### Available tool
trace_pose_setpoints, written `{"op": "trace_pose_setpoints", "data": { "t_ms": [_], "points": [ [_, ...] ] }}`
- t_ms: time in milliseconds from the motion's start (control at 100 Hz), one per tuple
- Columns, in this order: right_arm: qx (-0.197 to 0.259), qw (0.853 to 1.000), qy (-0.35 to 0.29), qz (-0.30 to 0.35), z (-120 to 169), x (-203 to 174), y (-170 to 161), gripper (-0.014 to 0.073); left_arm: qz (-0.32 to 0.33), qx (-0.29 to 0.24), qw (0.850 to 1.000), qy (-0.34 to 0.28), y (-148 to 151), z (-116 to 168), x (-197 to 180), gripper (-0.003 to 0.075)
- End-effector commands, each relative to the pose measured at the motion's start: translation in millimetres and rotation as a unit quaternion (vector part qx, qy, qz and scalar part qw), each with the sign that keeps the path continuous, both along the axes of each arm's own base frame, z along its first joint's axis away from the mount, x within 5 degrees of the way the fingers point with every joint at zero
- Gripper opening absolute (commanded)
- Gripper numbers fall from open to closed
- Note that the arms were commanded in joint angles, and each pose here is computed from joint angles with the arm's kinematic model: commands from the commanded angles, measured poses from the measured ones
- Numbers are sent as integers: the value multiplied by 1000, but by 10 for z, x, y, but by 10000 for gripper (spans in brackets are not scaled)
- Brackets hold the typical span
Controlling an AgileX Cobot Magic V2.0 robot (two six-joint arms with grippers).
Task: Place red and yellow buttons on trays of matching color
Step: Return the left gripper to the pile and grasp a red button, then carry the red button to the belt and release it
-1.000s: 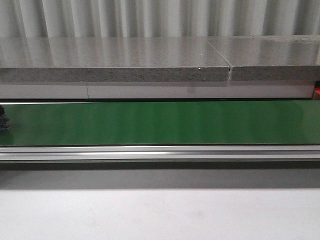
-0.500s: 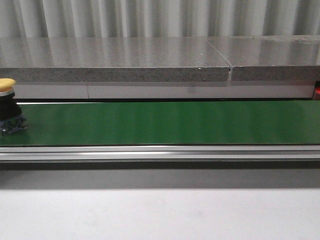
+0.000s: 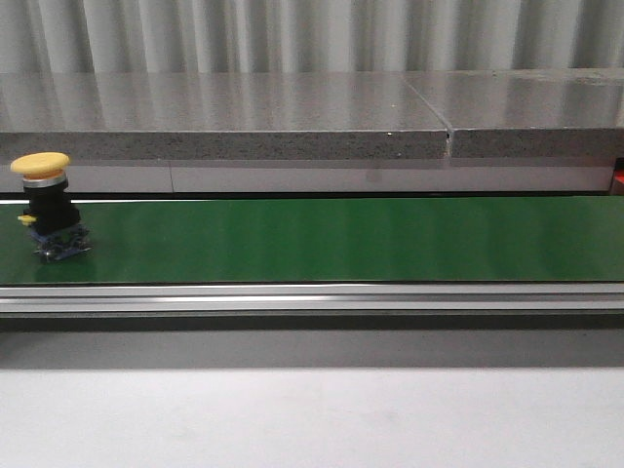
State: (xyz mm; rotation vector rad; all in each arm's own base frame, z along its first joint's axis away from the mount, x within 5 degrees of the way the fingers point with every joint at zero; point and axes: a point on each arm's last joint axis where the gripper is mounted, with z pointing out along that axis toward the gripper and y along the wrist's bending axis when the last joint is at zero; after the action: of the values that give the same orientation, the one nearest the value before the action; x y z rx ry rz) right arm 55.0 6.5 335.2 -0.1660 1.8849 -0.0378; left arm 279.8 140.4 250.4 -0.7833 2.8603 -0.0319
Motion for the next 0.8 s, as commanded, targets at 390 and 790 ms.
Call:
{"op": "trace_pose_setpoints", "data": {
  "t_ms": [390,790],
  "points": [
    [-6,999,-45,-3,130,6,-7,-66,-130,38,986,-95,-659,1019,298,116],
    [-6,999,-45,-3,130,6,-7,-66,-186,23,981,-43,-949,597,637,116]
  ]
}}
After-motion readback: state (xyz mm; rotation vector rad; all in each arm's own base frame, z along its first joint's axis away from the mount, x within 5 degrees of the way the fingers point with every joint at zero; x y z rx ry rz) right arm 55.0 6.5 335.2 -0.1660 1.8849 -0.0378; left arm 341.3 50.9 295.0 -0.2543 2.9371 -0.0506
